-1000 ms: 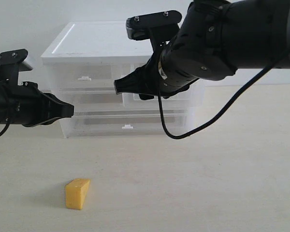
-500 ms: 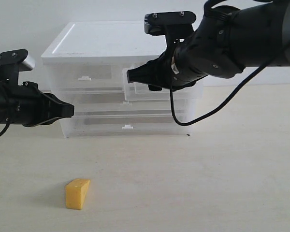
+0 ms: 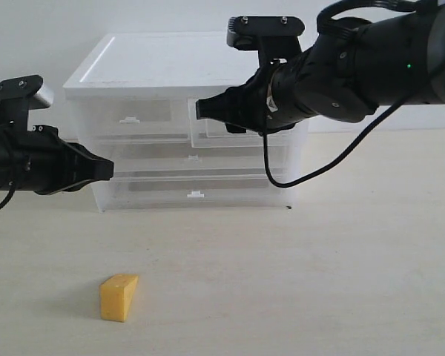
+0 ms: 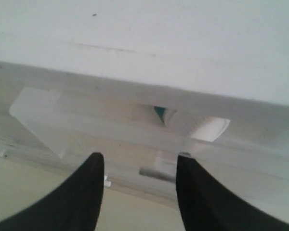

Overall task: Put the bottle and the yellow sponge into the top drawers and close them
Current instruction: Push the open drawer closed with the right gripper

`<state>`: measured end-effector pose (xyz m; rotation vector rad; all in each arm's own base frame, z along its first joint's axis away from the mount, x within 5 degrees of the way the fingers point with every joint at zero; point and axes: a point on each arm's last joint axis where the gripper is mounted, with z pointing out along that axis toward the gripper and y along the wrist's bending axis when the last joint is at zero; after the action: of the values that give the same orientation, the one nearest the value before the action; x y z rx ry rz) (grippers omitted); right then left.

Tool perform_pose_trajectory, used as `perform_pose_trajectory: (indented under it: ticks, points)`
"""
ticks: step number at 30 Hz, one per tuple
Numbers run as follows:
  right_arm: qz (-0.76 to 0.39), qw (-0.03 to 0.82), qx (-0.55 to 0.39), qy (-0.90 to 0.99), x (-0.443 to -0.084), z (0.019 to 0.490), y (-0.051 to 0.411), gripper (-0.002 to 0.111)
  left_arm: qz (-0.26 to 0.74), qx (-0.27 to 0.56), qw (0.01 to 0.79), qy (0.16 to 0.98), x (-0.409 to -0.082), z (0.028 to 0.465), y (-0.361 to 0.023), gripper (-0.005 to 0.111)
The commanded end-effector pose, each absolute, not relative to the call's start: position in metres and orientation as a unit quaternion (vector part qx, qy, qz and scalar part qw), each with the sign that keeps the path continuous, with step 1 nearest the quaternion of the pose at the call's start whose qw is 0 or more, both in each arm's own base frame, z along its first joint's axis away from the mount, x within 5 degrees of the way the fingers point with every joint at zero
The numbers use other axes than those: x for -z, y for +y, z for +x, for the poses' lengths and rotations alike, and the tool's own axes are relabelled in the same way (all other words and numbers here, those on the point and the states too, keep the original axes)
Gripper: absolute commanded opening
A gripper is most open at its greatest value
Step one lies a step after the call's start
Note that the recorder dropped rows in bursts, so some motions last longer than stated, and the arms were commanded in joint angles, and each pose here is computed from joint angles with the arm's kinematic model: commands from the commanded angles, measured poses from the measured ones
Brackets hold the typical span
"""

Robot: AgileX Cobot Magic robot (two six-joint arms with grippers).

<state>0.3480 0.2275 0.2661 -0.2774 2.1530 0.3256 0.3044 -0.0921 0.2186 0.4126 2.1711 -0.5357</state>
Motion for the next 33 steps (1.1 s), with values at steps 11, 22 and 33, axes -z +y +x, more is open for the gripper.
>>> perform_pose_trajectory:
  ticks: [11,22,33]
  points:
    - [-0.106,0.479,-0.156,0.857,-0.268,0.372,0.233,0.043,0.169,0.215,0.425,0.863,-0.221,0.302,-0.092,0.004]
    - [-0.088,0.444,-0.127,0.883,-0.271,0.366,0.226,0.043,0.171,0.212,0.426,0.863,-0.221,0.303,-0.092,0.004]
    - [-0.12,0.409,-0.086,0.9,-0.295,0.345,0.21,0.037,0.171,0.212,0.426,0.863,-0.221,0.303,-0.092,0.004]
